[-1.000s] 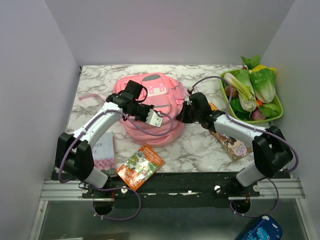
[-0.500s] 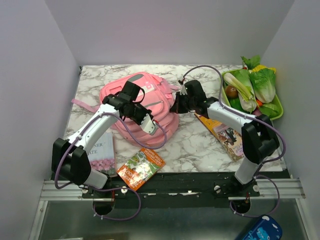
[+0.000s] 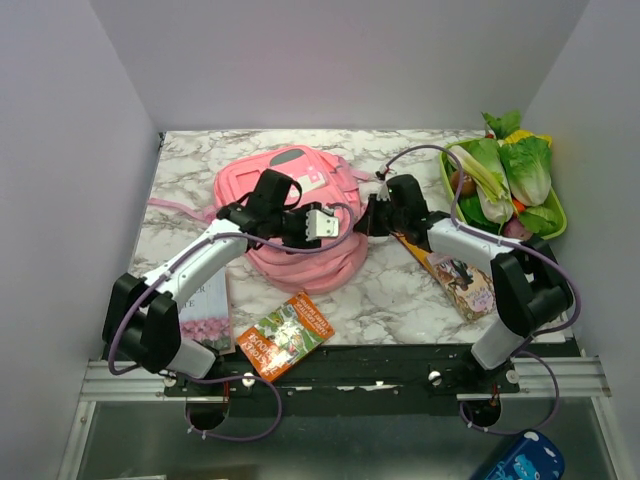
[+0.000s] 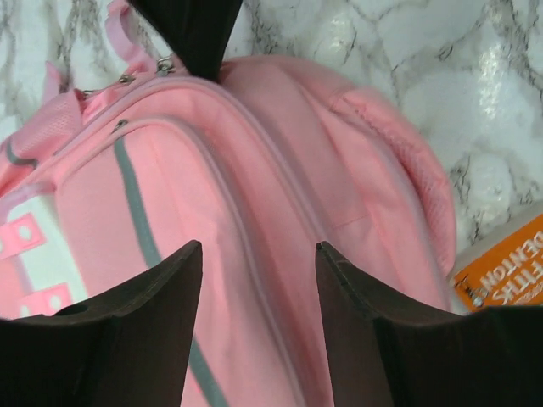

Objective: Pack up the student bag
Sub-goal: Zip the student bag at the center of the board.

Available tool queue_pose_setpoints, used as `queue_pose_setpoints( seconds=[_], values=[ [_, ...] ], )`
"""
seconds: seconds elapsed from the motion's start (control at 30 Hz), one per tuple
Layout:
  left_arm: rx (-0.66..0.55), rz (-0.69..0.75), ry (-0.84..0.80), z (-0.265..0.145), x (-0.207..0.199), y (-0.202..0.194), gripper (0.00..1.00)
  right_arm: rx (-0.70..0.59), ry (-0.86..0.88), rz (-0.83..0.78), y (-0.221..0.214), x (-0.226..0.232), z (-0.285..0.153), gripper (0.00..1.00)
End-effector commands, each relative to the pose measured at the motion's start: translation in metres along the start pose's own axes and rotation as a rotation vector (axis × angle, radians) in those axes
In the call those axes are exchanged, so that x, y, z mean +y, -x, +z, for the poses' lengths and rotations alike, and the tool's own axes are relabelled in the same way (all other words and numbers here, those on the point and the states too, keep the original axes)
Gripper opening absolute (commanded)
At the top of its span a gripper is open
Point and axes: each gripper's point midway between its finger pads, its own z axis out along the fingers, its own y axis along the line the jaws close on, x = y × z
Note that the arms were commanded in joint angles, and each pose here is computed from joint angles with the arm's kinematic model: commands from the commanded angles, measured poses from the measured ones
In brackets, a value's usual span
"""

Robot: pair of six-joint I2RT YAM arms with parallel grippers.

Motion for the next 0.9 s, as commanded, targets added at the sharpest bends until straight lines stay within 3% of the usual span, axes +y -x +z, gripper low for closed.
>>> queue_pose_setpoints(
  seconds=[0.0, 0.2, 0.37, 0.77, 0.87],
  values=[
    [-0.028, -0.173, 0.117, 0.022, 0.000, 0.012, 0.63, -0.074, 0.024, 0.008, 0.018, 0.006, -0.003, 0.01],
    [0.023, -0.209, 0.317, 0.043, 0.036, 0.008, 0.60, -0.087, 0.036, 0.004, 0.024, 0.010, -0.006, 0.01],
    [-0.004, -0.197, 0.461, 0.044, 0.071, 0.017, 0.58, -0.089, 0.049, 0.008, 0.024, 0.014, -0.010, 0.01],
    [0.012, -0.127, 0.406, 0.078, 0.056, 0.008, 0.59, -0.087, 0.073, 0.016, 0.025, 0.019, -0.013, 0.01],
    [0.032, -0.092, 0.392, 0.084, 0.058, 0.003, 0.38, -0.081, 0.068, 0.016, 0.022, 0.018, -0.013, 0.01]
  ],
)
